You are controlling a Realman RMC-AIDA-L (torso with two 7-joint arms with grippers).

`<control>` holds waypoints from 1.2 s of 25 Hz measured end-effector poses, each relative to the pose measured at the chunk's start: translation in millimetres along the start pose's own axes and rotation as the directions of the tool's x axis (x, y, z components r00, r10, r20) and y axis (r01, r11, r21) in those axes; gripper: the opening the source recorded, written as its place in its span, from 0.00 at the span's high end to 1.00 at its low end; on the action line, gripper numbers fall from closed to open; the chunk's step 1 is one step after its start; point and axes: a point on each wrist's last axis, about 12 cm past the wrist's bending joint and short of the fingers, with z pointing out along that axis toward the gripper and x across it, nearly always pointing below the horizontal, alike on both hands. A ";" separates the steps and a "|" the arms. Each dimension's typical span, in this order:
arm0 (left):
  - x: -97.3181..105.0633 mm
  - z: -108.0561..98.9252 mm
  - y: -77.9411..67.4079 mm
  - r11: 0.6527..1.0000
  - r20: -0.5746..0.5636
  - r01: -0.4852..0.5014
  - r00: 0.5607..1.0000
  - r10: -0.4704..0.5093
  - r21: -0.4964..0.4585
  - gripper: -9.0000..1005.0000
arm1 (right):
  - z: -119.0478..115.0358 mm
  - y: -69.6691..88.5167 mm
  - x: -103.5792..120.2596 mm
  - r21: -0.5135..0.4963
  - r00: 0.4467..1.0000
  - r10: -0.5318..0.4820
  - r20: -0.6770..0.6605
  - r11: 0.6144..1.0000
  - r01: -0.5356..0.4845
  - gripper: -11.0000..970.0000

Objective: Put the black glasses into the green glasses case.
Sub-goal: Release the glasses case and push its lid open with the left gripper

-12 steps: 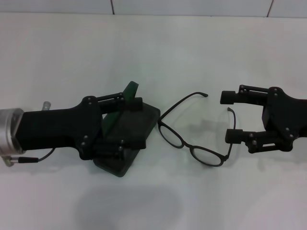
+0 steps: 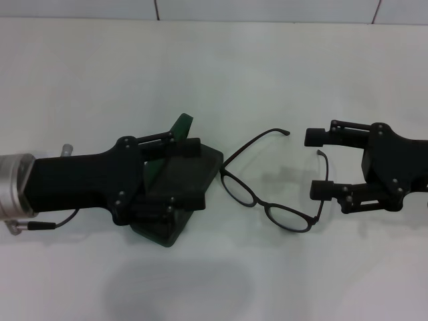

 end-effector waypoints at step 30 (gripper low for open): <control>-95.9 82.6 15.2 0.679 -0.553 -0.078 0.650 -0.521 -0.730 0.20 | -84.6 7.7 18.2 0.526 0.978 -0.127 0.164 0.850 0.022 0.13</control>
